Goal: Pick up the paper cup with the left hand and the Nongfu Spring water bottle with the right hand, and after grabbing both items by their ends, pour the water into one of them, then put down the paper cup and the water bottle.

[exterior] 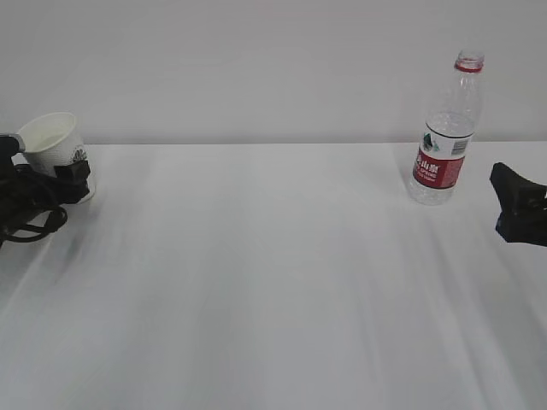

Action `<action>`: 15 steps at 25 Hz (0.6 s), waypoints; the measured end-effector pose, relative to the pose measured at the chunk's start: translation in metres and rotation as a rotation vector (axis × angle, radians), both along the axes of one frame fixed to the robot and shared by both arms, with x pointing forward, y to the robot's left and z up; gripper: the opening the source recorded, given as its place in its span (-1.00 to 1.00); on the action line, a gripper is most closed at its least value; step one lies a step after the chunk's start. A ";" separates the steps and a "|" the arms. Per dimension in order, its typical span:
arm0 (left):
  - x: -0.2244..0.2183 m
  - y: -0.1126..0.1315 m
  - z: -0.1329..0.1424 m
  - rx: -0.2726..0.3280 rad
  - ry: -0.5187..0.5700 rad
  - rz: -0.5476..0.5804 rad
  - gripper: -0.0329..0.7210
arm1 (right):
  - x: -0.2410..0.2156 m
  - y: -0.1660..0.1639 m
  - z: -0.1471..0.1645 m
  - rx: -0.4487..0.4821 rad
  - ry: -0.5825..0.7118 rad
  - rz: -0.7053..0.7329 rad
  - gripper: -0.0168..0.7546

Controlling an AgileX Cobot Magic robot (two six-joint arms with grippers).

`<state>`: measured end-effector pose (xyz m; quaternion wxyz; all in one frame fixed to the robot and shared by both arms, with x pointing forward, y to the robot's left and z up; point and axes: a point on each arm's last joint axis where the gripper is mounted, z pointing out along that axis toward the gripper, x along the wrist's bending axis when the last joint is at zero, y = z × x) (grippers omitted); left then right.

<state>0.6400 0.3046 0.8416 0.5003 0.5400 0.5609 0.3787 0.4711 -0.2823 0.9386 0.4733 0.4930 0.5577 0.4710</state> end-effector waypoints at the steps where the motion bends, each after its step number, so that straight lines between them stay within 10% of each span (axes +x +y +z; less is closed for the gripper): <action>1: 0.000 0.000 -0.001 0.000 -0.002 0.000 0.41 | 0.000 0.000 0.000 0.000 0.000 0.000 0.58; 15: 0.000 -0.003 -0.001 0.013 -0.007 -0.041 0.76 | 0.000 0.000 0.000 0.000 0.000 0.000 0.58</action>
